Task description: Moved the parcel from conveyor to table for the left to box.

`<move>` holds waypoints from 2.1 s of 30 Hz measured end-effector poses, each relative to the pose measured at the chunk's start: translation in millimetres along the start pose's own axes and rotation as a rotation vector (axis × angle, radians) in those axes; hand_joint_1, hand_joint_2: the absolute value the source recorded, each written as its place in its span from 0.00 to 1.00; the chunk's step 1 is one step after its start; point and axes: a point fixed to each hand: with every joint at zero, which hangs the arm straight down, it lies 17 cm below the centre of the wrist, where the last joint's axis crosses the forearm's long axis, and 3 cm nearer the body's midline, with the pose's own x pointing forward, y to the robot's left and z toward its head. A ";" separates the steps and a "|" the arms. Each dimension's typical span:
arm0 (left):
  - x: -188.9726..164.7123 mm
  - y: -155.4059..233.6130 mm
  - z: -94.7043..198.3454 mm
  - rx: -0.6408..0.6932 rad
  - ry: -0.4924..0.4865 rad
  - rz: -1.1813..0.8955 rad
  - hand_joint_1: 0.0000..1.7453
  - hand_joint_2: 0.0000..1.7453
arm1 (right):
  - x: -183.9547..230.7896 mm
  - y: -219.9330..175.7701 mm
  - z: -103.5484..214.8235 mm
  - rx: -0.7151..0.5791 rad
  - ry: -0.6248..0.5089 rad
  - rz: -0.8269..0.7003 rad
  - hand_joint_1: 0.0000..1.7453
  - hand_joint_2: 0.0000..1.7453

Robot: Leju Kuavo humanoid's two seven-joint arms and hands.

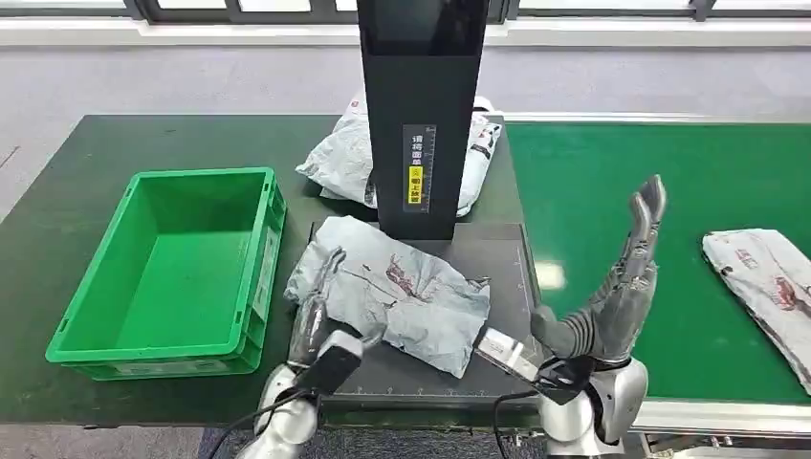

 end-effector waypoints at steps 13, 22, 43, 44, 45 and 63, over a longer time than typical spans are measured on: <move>-28.8 -70.4 -18.2 -0.218 0.130 -0.138 0.00 1.00 | 0.0 -5.4 0.6 -0.019 -0.021 -0.014 0.00 0.00; -43.8 -98.6 -6.3 -0.360 0.192 -0.259 1.00 1.00 | -2.6 -6.1 1.7 -0.024 -0.013 -0.022 0.00 0.00; -67.8 -96.7 -6.4 -0.440 0.236 -0.670 1.00 1.00 | -6.0 0.4 7.2 -0.008 -0.005 -0.032 0.00 0.00; -67.4 -87.3 -10.9 -0.392 0.238 -0.730 1.00 1.00 | -6.6 0.9 7.6 -0.005 -0.003 -0.029 0.00 0.00; -66.4 -80.1 -13.9 -0.354 0.239 -0.774 1.00 1.00 | -6.9 1.1 7.7 -0.003 -0.002 -0.026 0.00 0.00; 23.2 48.9 -68.1 0.208 0.103 -0.911 1.00 1.00 | -11.0 3.2 9.0 0.013 0.014 0.000 0.00 1.00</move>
